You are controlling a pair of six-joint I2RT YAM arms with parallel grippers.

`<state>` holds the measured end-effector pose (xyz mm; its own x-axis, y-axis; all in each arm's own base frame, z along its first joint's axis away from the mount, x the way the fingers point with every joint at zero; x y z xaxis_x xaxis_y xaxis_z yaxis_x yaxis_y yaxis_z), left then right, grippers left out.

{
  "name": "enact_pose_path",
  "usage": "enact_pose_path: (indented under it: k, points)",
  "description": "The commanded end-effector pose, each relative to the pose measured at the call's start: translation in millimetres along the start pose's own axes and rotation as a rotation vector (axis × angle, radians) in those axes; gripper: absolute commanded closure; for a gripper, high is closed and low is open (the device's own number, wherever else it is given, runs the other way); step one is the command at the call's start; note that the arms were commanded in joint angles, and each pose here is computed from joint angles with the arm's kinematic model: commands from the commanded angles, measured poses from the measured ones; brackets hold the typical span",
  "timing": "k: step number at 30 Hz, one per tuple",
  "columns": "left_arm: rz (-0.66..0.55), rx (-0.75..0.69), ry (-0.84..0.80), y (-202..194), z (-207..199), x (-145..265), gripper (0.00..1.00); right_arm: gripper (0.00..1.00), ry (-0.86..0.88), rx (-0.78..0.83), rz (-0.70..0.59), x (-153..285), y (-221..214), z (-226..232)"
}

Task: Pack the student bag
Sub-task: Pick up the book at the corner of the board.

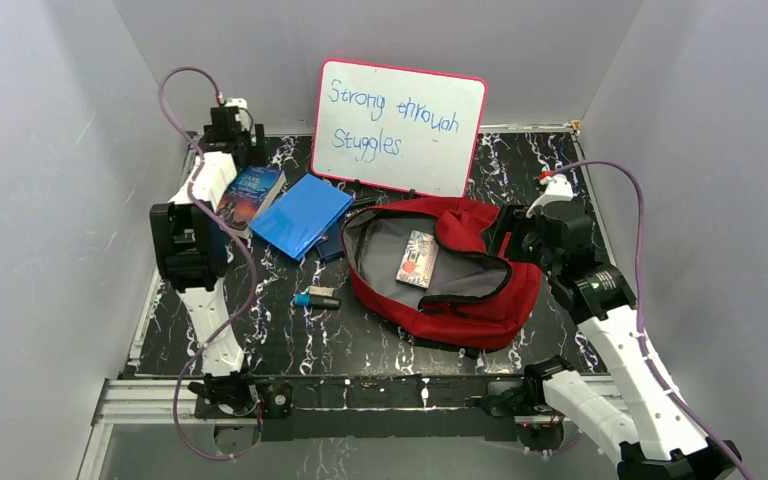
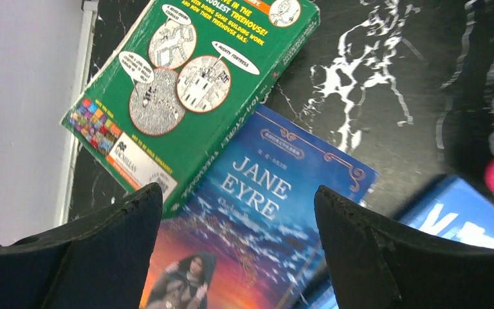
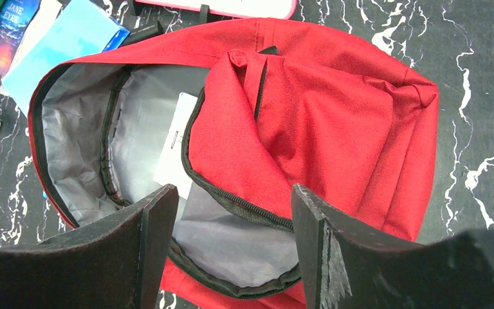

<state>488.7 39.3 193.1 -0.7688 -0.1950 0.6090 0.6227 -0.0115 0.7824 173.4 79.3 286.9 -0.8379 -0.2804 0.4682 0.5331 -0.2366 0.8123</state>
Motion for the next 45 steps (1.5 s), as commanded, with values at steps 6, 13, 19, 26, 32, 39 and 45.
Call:
enact_pose_path:
  k: [6,13,19,26,32,39,45]
  points:
    - [-0.063,-0.314,0.158,24.8,-25.5,-37.4,0.15,0.27,0.053,0.013,-0.029,-11.1,9.1,6.9]
    - [-0.062,-0.462,0.352,19.2,-35.3,-77.5,0.15,0.27,0.05,-0.008,-0.007,-16.5,6.1,7.3]
    - [-0.086,-0.48,0.413,21.3,-36.9,-99.0,0.19,0.26,0.024,-0.01,0.0,-20.8,7.2,6.0]
    - [-0.116,-0.535,0.445,22.1,-38.8,-118.7,0.23,0.26,0.017,-0.011,0.029,-25.3,3.2,5.2]
    - [-0.115,-0.566,0.519,15.5,-35.8,-127.3,0.36,0.26,0.005,-0.008,0.027,-27.7,1.2,3.1]
    - [-0.135,-0.587,0.547,13.8,-31.9,-138.6,0.48,0.26,0.008,0.01,0.064,-34.9,3.7,5.3]
    - [-0.144,-0.582,0.549,13.8,-31.1,-139.9,0.8,0.26,0.008,0.007,0.055,-37.1,1.9,4.5]
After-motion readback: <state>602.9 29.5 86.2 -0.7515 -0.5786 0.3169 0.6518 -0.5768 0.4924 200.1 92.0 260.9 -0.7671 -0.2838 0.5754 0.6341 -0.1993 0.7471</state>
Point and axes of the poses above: each gripper's point midway between its finger pads, its own x axis back along the fingers, its own z axis along the line the jaws close on, y = z × x, the point moved 9 cm from there along x, back along the fingers, and after that the axes turned 2 degrees about -x, right-handed, at the moved point
